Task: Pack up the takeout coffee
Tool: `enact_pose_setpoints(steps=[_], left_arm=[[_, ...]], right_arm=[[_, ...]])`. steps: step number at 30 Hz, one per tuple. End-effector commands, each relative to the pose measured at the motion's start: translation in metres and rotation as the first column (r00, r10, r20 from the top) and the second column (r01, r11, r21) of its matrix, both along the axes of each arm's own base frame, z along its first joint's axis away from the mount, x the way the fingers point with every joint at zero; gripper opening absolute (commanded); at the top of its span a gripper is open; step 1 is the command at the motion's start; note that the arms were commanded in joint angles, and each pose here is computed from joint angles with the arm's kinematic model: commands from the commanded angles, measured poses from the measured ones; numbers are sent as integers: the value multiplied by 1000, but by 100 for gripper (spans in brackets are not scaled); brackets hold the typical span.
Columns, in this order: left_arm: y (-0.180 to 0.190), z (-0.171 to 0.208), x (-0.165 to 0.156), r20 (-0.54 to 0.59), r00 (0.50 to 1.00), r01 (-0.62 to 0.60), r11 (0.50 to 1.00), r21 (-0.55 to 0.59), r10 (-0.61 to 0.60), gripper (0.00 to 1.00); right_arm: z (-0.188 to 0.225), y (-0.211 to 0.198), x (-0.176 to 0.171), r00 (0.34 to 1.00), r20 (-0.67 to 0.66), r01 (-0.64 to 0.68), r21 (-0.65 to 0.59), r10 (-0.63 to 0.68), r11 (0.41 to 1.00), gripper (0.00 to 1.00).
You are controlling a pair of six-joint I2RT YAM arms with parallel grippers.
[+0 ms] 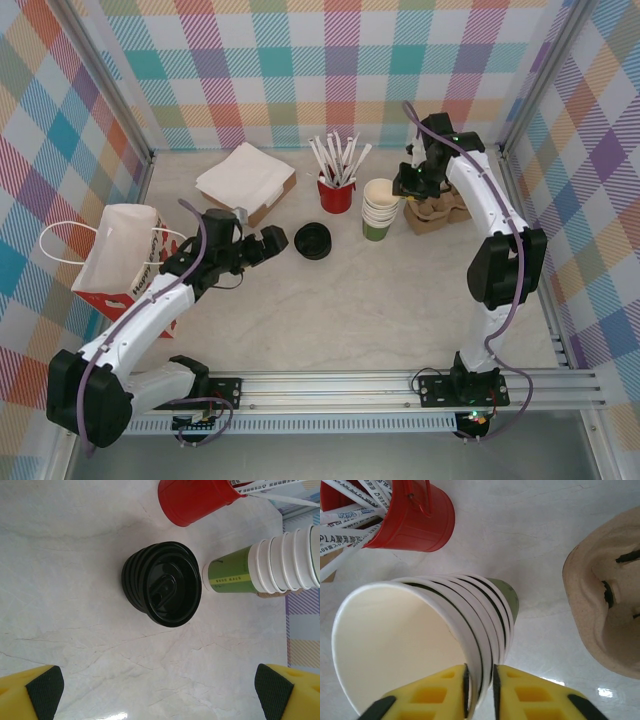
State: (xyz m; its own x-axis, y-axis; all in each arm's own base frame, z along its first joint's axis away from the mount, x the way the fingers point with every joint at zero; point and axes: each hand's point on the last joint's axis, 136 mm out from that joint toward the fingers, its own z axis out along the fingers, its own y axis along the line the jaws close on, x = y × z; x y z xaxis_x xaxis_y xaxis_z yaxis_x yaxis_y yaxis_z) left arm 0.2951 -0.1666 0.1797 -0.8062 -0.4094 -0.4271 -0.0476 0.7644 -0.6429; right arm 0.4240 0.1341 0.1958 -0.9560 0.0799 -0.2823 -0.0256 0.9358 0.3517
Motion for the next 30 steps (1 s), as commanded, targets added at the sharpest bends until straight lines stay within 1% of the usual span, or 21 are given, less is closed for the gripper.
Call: enact_pose_setpoints(steps=[1,3,5,8,10,14,15,19,23,27,30], left_arm=[[-8,7,1,7,1000,14,1000,-5,-14,100],[-8,7,2,5,1000,14,1000,-1,-14,100],[-9,10,2,14,1000,21,1000,5,-22,100],[-15,21,6,34,998,45,999,15,-45,100],[-25,30,10,44,997,70,998,2,-70,100],[-63,38,17,30,991,130,987,-97,-128,100],[-76,43,21,36,989,146,980,-136,-143,99],[-122,42,27,-16,980,187,953,-239,-196,100],[-157,38,35,-59,970,204,925,-320,-234,100],[-179,29,45,-96,966,187,904,-384,-240,100],[-187,21,51,-113,964,178,902,-393,-240,100]], right_arm=[[9,3,1,999,30,-21,7,21,1000,14],[16,3,1,999,44,-20,5,20,1000,9],[26,3,1,997,72,-21,13,20,1000,8],[39,6,-2,996,87,-29,48,25,998,7],[44,9,-6,996,80,-35,66,30,997,7],[45,12,-14,997,69,-40,93,33,995,6],[44,12,-15,997,69,-37,92,31,995,6],[36,10,-22,999,42,-31,92,28,995,6],[35,10,-26,999,33,-29,95,26,995,6],[32,9,-29,999,20,-30,85,28,996,6],[29,8,-30,999,11,-32,81,32,996,6]])
